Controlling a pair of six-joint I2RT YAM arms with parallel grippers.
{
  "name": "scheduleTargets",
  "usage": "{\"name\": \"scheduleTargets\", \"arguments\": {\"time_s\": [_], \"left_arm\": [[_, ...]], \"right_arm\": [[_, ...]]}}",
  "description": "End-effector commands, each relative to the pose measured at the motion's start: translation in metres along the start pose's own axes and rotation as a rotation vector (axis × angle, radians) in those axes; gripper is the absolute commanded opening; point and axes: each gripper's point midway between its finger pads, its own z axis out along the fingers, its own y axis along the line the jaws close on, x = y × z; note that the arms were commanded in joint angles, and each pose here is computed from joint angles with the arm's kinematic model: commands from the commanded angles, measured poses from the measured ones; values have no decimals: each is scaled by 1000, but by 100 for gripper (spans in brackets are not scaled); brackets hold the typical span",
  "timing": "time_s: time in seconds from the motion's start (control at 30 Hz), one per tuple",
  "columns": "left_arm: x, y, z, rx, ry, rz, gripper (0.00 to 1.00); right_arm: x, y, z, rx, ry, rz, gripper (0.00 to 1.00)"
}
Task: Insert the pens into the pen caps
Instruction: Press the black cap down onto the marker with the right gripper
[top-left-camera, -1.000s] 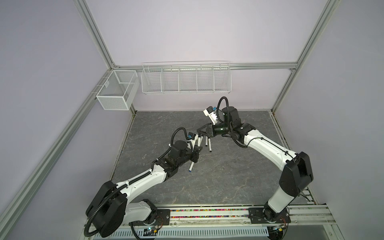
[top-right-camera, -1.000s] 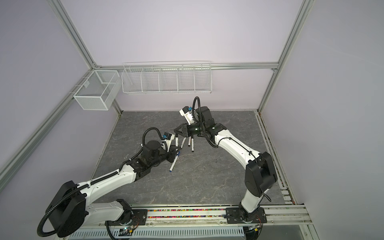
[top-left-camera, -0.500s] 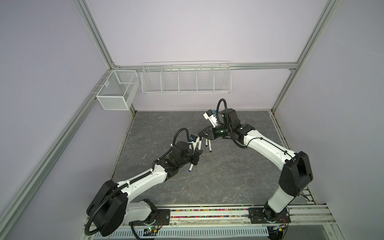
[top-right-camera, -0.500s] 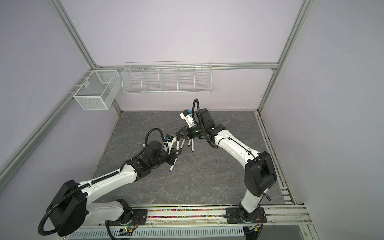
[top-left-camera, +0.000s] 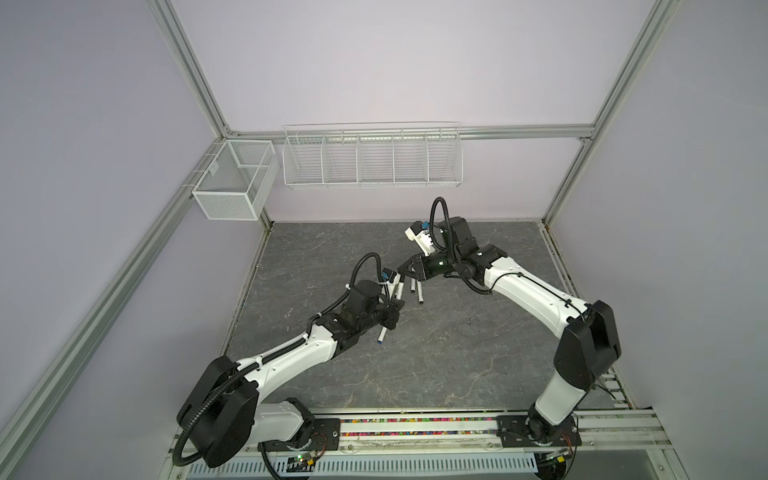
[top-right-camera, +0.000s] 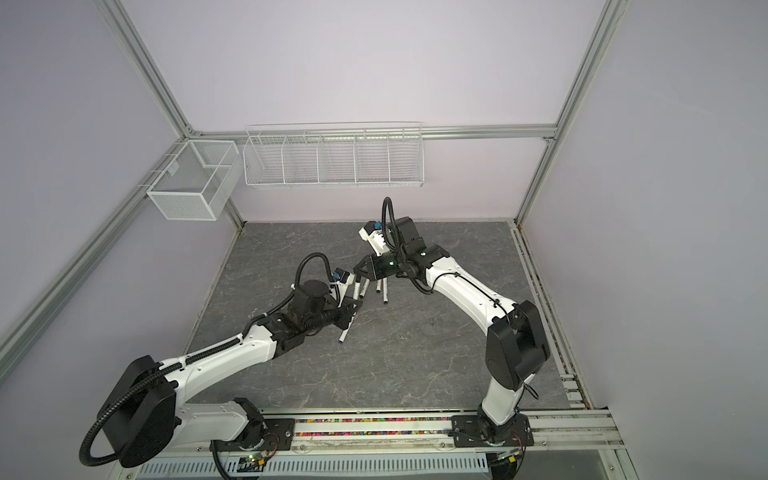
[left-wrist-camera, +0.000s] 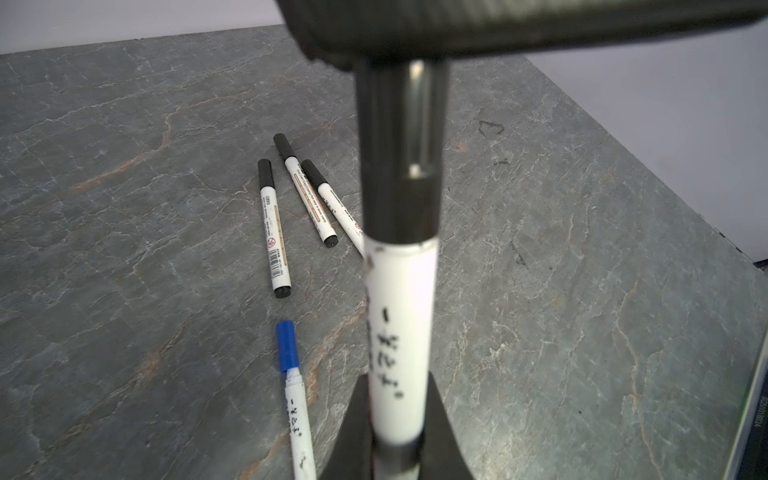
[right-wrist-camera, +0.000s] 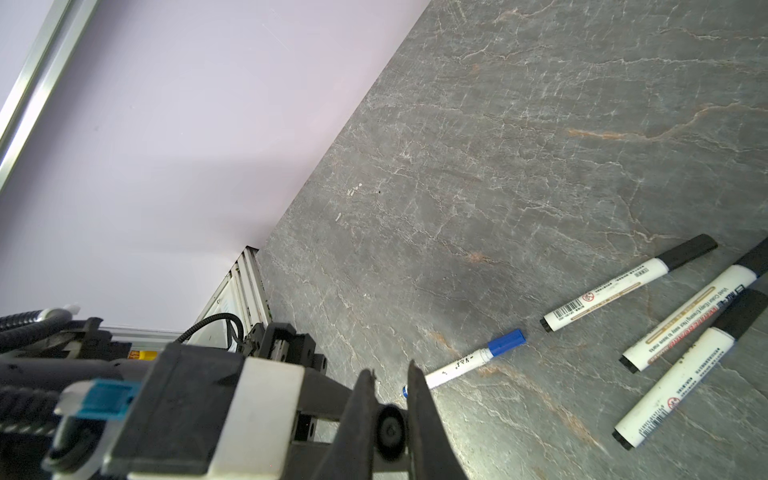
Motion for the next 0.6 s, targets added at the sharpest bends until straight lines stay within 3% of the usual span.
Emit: {"name": "scheduleTargets", "arguments": {"time_s": [0.0,0.2,0.37,0.57], "left_arm": [[-75,-4,-9,-18,-222,11,0],[-91,-11,-13,18,-284,2,0],[-134,-9,-44,30,-471,-67,0],[-180,23,-86,34,-650,-174,0]], "right_arm": [[52,-2,13,-24,195,102,10],[68,-14,17,18,249,133,8],[85,-24,24,21,295,131,7],[109,-29,31,-15,366,135,7]]}}
